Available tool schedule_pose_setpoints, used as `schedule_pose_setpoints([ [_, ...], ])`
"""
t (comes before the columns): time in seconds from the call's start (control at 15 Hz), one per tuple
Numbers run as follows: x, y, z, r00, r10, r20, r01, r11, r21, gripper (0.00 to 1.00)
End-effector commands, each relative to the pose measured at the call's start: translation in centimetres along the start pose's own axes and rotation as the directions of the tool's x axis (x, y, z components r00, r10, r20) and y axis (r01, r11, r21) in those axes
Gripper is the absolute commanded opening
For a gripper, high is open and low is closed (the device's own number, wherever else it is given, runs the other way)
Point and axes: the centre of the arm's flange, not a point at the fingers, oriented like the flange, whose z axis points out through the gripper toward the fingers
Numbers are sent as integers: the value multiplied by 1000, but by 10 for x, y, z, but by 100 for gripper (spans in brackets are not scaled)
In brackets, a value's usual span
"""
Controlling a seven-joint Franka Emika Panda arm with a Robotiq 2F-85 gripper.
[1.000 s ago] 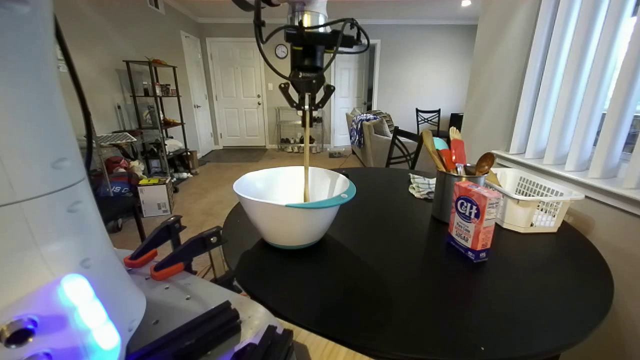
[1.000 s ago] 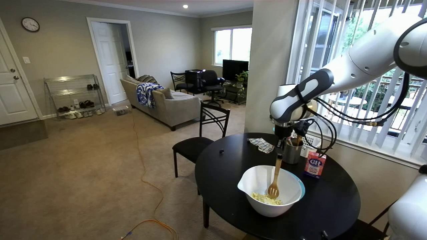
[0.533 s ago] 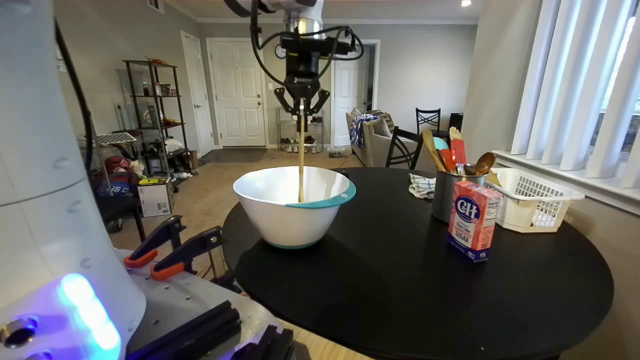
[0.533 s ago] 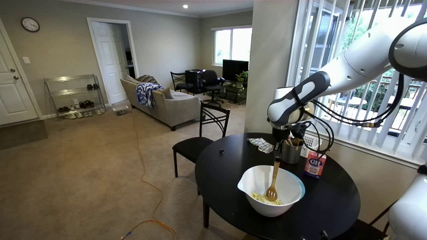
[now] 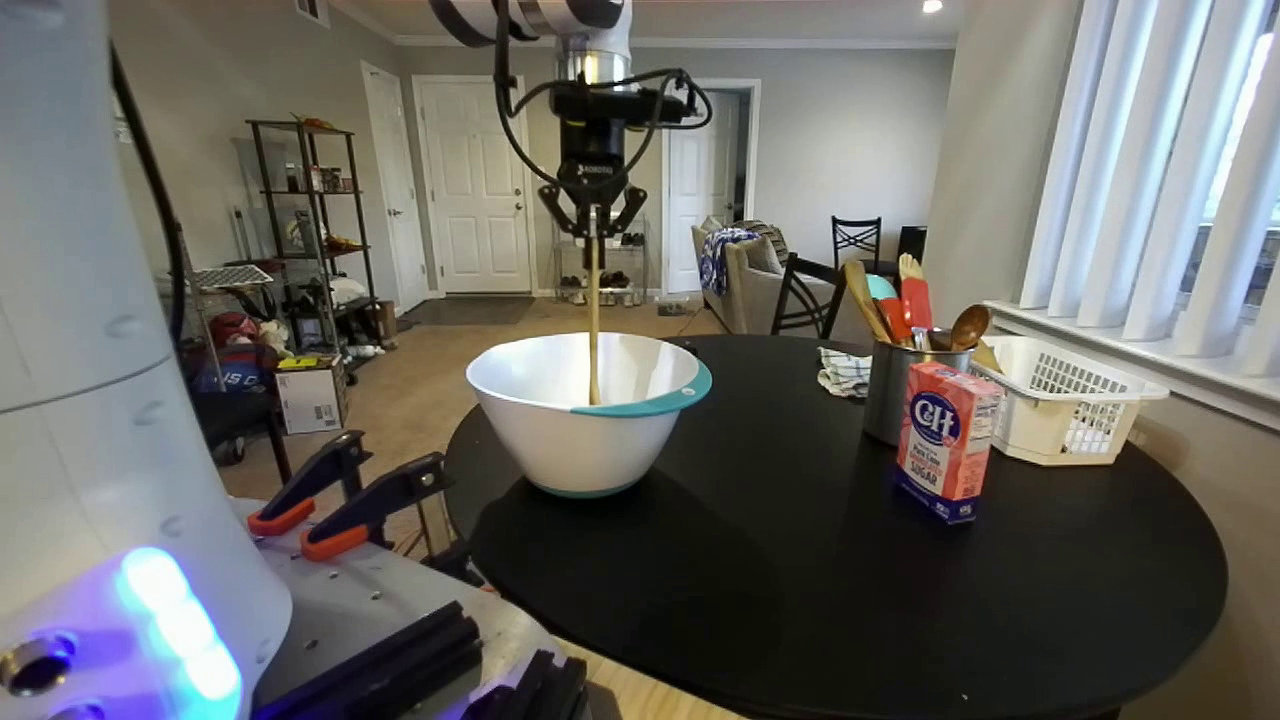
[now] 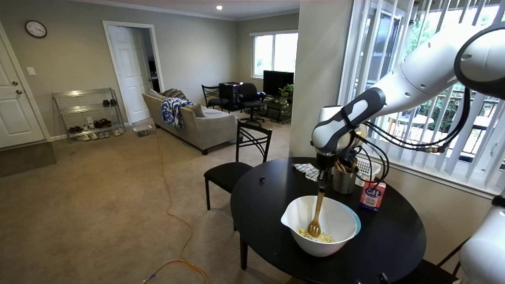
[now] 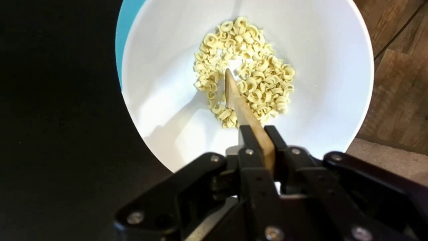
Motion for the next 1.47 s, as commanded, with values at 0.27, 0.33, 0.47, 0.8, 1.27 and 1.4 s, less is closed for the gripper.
schedule_pose_setpoints([
  [0.27, 18, -19, 11, 995, -89, -49, 92, 993, 68, 3],
  [0.33, 17, -19, 13, 994, -96, -46, 100, 992, 80, 3],
  [0.47, 13, -18, 17, 994, -101, -35, 104, 991, 86, 3],
  [0.8, -8, -5, 20, 999, -42, -2, 42, 996, 83, 3],
  [1.27, -38, 13, 24, 999, 22, 45, -27, 995, 100, 3],
  [1.4, -47, 16, 25, 998, 31, 62, -37, 994, 103, 3],
])
